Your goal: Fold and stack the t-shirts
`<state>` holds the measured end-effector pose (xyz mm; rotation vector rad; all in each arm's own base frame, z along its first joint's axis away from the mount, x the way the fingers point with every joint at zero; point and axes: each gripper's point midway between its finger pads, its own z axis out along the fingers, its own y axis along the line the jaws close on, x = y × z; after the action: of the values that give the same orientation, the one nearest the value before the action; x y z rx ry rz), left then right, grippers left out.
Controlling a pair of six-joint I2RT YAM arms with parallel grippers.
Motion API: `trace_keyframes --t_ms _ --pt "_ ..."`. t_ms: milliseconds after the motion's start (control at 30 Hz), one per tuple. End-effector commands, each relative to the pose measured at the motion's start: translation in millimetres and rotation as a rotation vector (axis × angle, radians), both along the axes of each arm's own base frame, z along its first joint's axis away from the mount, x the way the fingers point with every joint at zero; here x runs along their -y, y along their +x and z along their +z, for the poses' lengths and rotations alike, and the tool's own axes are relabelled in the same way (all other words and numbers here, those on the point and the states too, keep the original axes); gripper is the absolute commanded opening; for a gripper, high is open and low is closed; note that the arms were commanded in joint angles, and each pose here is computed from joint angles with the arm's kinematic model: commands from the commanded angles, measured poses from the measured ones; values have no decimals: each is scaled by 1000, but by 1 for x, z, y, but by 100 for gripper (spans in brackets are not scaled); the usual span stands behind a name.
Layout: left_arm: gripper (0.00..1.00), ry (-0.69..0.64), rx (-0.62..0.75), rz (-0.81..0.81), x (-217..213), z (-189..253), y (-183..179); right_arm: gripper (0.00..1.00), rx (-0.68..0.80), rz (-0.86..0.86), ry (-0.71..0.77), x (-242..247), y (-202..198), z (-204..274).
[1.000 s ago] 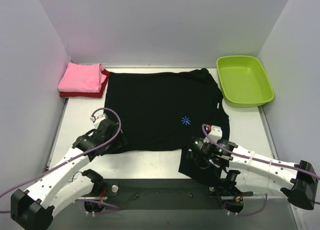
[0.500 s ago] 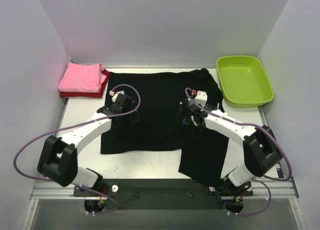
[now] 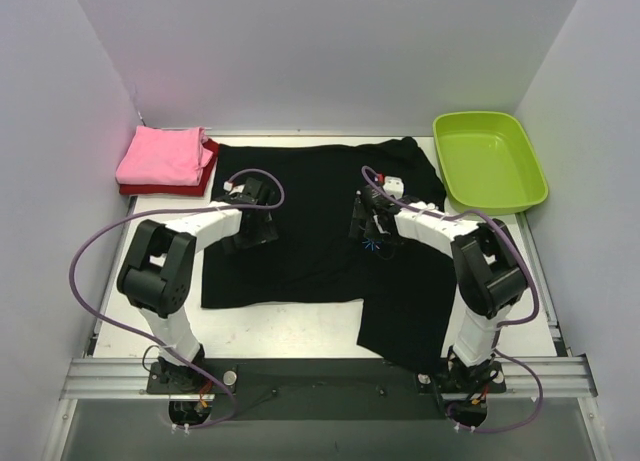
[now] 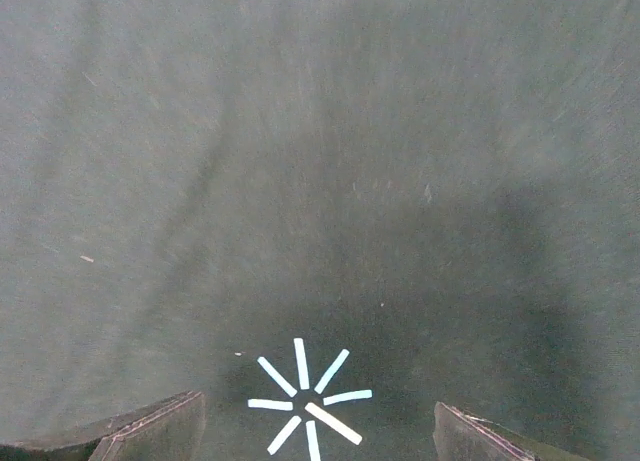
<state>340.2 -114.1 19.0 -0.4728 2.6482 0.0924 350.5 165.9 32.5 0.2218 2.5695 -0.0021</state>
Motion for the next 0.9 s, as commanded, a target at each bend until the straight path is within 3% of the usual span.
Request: trace_keyframes --t_ms 0,200,433,867 --pt "97 95 -34 7 -6 -6 -3 100 -71 8 -20 3 -13 -18" --pt "98 109 -68 -12 -4 -17 -16 99 -143 17 -23 5 -34 -39" --pt "97 131 -122 -14 -11 -37 -60 98 -218 56 -51 5 -67 -55" --pt "98 121 -114 -44 1 -37 -120 98 -242 109 -104 -6 -127 -49"
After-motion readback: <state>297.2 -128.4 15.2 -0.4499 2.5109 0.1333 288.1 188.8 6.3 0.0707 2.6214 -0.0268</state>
